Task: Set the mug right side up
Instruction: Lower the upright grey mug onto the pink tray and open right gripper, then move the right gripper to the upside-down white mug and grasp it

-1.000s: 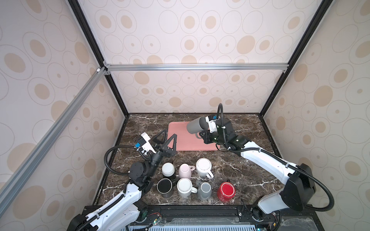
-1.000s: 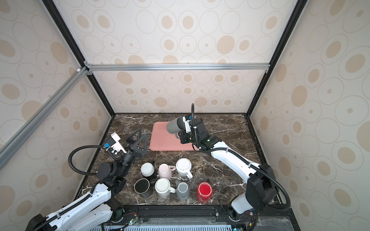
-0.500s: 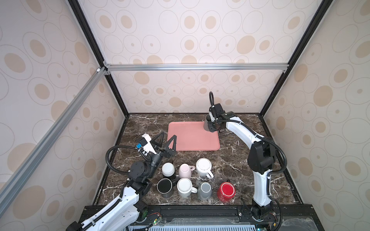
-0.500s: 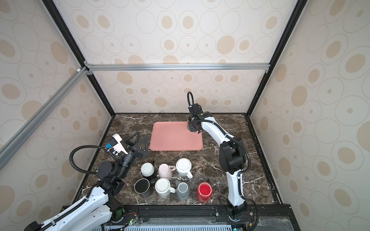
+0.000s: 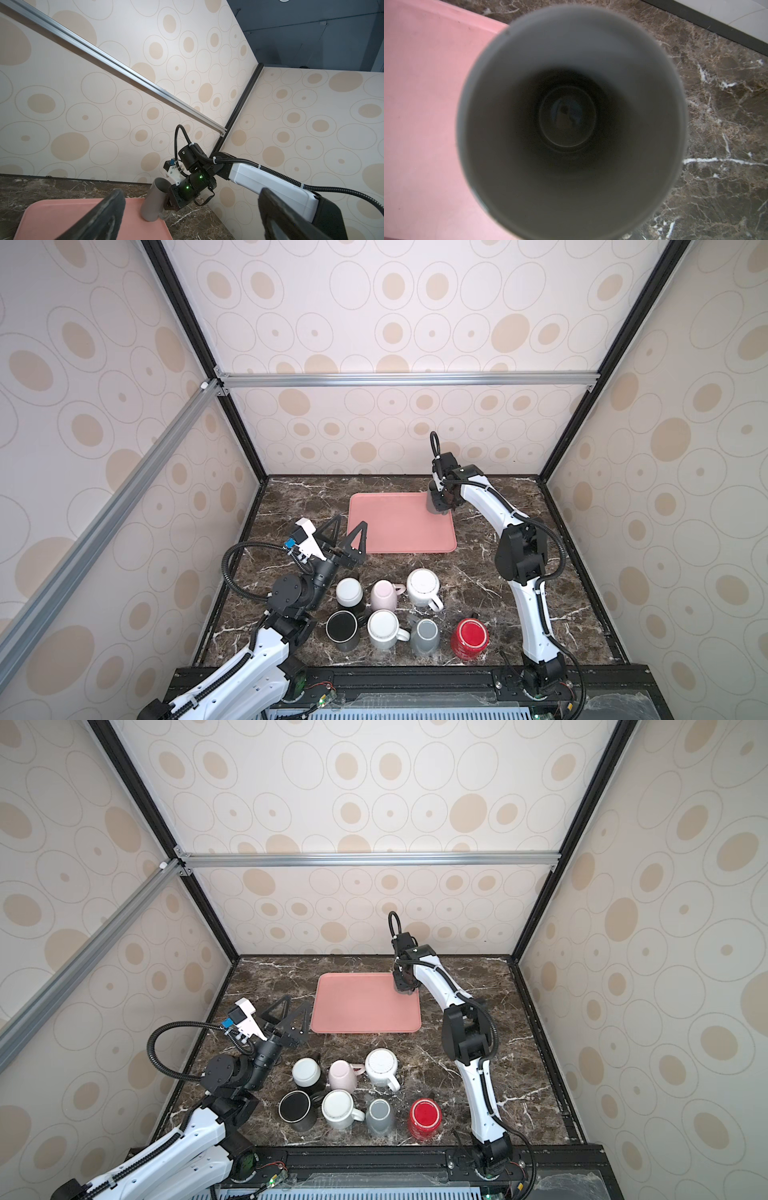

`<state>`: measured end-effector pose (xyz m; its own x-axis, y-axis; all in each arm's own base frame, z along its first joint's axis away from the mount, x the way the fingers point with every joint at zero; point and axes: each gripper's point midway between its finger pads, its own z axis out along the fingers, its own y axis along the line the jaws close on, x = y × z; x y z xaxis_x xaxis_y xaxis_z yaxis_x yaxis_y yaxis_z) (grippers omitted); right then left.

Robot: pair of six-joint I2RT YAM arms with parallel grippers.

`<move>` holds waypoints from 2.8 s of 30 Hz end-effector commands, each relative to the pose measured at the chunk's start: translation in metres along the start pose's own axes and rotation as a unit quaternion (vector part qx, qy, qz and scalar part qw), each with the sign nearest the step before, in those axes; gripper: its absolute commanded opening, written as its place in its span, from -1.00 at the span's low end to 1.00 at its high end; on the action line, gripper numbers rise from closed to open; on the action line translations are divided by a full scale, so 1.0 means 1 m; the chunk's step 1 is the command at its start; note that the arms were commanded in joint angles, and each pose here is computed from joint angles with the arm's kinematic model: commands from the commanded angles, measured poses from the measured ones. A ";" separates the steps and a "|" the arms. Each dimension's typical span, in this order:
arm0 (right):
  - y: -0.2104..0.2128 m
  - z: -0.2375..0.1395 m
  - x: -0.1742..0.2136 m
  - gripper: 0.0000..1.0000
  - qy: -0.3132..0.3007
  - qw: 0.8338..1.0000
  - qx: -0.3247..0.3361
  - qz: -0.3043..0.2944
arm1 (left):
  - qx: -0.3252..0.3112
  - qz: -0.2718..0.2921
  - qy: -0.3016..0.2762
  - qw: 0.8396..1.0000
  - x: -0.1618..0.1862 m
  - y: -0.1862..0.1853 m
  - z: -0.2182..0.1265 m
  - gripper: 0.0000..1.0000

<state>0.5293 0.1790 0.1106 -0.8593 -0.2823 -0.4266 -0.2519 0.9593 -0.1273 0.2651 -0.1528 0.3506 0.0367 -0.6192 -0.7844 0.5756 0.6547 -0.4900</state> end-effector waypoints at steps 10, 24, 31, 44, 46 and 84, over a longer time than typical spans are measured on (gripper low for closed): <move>-0.012 0.000 -0.023 -0.80 -0.031 0.999 0.002 0.011 | 0.002 0.006 -0.003 1.000 -0.001 0.000 0.004 0.99; -0.014 -0.064 -0.036 0.33 -0.121 0.991 -0.023 0.047 | -0.010 0.013 0.004 1.000 0.000 0.003 0.007 0.99; -0.002 -0.118 -0.013 0.39 -0.171 0.978 -0.083 0.084 | -0.011 0.008 0.003 1.000 -0.002 0.002 0.007 0.99; 0.068 -0.186 0.096 0.39 -0.196 0.948 -0.229 0.105 | -0.032 -0.030 0.007 0.999 0.011 0.017 -0.006 0.99; 0.084 -0.190 0.116 0.37 -0.188 0.949 -0.236 0.085 | -0.034 -0.033 0.009 0.999 0.013 0.018 -0.008 0.99; 0.136 -0.112 0.282 -0.15 0.005 0.986 -0.141 -0.093 | -0.060 -0.033 0.021 0.997 0.027 0.034 -0.020 0.99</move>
<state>0.2019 0.2330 0.0804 -0.7939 -0.4456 -0.4137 -0.5194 0.8507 0.0805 0.2677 -0.1411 0.3049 -0.0348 -0.6342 -0.7724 0.4825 0.6662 -0.5687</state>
